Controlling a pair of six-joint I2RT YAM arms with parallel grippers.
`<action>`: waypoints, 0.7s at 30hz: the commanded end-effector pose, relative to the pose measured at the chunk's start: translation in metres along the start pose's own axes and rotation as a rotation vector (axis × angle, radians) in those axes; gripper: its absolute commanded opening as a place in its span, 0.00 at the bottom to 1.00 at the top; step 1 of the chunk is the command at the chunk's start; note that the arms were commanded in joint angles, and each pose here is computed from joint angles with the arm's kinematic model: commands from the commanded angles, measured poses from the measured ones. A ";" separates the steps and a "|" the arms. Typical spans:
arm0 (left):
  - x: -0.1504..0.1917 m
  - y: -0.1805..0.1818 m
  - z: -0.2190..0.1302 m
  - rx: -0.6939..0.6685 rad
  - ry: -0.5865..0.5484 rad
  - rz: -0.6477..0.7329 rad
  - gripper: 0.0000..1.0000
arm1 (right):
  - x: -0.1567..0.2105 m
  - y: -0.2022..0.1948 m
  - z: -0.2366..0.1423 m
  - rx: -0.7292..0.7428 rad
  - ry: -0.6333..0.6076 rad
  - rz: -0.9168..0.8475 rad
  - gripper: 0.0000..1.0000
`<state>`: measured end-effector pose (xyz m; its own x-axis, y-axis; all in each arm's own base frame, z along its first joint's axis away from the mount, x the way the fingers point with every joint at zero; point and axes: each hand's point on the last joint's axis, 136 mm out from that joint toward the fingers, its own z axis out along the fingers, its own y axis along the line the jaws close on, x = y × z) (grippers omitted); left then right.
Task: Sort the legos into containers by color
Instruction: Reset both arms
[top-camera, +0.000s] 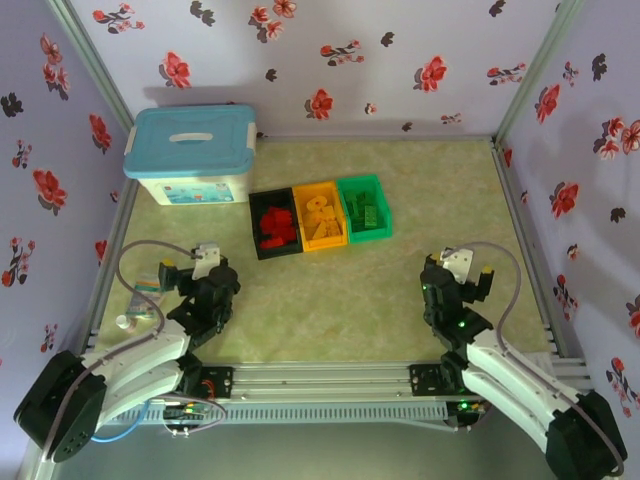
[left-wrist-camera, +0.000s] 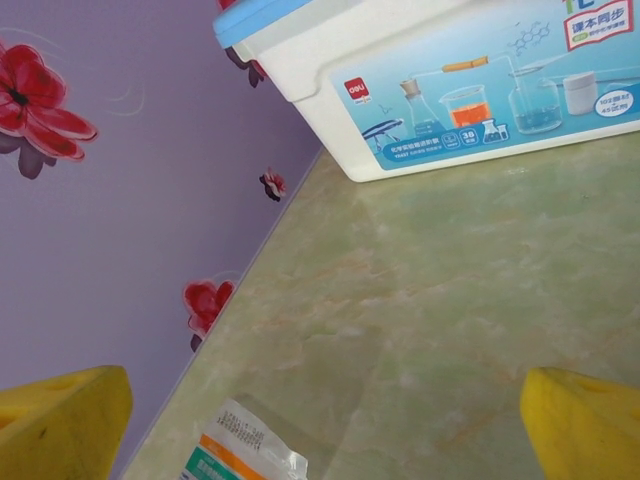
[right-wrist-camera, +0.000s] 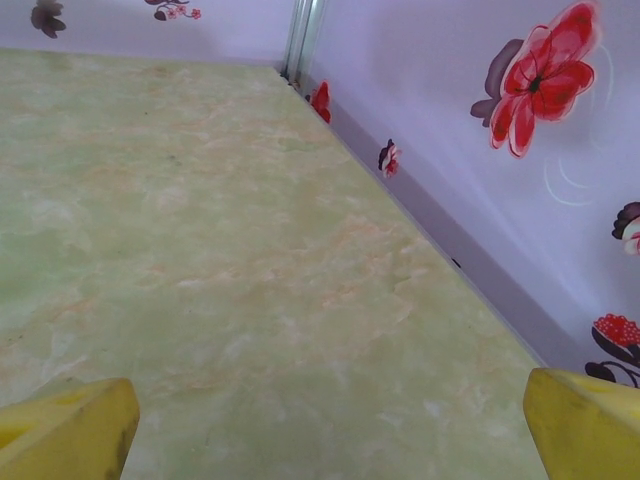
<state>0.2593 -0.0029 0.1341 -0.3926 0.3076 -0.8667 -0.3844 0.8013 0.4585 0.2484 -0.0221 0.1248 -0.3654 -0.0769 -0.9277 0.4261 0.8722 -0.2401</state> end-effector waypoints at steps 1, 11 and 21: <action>-0.018 0.000 0.006 0.005 -0.015 -0.082 1.00 | -0.023 0.003 0.006 0.008 -0.042 0.071 0.99; -0.024 -0.013 0.023 0.010 -0.029 -0.049 1.00 | -0.028 0.024 0.040 0.009 -0.027 0.092 0.99; -0.043 -0.046 0.048 0.021 -0.043 0.007 1.00 | -0.040 0.050 0.074 0.006 -0.023 0.072 0.99</action>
<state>0.3156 -0.0197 0.1194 -0.4279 0.3519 -0.8325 -0.3296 0.7969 0.5062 0.3313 -0.0122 0.1119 -0.3877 -0.0446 -0.9207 0.4393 0.8692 -0.2271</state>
